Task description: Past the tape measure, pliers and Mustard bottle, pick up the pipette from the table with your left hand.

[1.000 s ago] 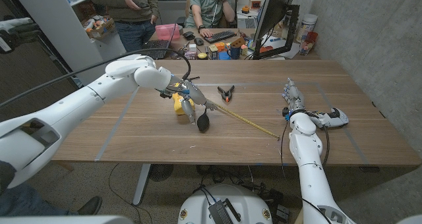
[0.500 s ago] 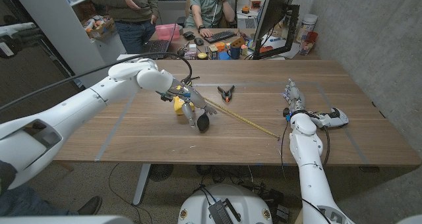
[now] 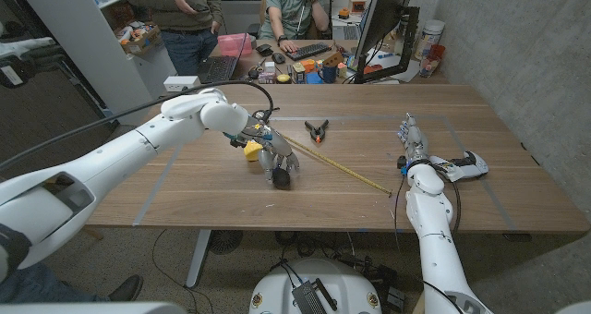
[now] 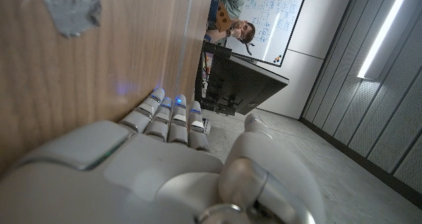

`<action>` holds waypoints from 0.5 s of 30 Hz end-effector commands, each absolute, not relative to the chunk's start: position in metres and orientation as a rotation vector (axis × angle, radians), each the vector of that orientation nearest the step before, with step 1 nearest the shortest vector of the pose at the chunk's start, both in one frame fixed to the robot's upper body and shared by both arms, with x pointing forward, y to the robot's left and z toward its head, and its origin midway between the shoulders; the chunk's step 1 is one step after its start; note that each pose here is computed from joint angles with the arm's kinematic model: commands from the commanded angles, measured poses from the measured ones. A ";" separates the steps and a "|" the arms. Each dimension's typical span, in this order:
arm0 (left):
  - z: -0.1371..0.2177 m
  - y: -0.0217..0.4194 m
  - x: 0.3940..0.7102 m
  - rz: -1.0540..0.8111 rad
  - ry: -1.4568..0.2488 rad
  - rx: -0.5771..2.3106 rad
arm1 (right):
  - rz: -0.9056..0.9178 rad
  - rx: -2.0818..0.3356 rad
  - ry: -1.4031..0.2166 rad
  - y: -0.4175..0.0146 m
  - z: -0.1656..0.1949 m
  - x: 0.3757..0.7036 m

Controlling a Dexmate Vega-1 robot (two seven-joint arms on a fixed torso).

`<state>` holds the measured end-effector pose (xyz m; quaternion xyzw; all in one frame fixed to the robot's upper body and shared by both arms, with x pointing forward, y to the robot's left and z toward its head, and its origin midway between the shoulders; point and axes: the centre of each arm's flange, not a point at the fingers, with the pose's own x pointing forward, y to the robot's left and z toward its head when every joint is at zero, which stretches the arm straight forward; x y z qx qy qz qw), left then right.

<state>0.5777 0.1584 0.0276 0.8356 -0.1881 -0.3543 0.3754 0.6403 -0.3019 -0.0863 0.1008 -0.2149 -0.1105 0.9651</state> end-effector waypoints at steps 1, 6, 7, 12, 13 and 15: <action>0.023 0.152 0.577 -0.788 -0.568 2.057 | -0.231 0.218 -0.441 -0.308 -0.092 0.637; 0.025 0.152 0.577 -0.769 -0.564 2.040 | -0.232 0.216 -0.452 -0.310 -0.089 0.635; 0.025 0.152 0.577 -0.768 -0.562 2.041 | -0.229 0.217 -0.453 -0.310 -0.089 0.635; 0.024 0.150 0.577 -0.763 -0.556 2.045 | -0.224 0.213 -0.455 -0.310 -0.087 0.635; 0.024 0.149 0.577 -0.762 -0.556 2.047 | -0.226 0.211 -0.455 -0.310 -0.086 0.635; 0.024 0.149 0.577 -0.760 -0.550 2.049 | -0.224 0.212 -0.456 -0.310 -0.086 0.635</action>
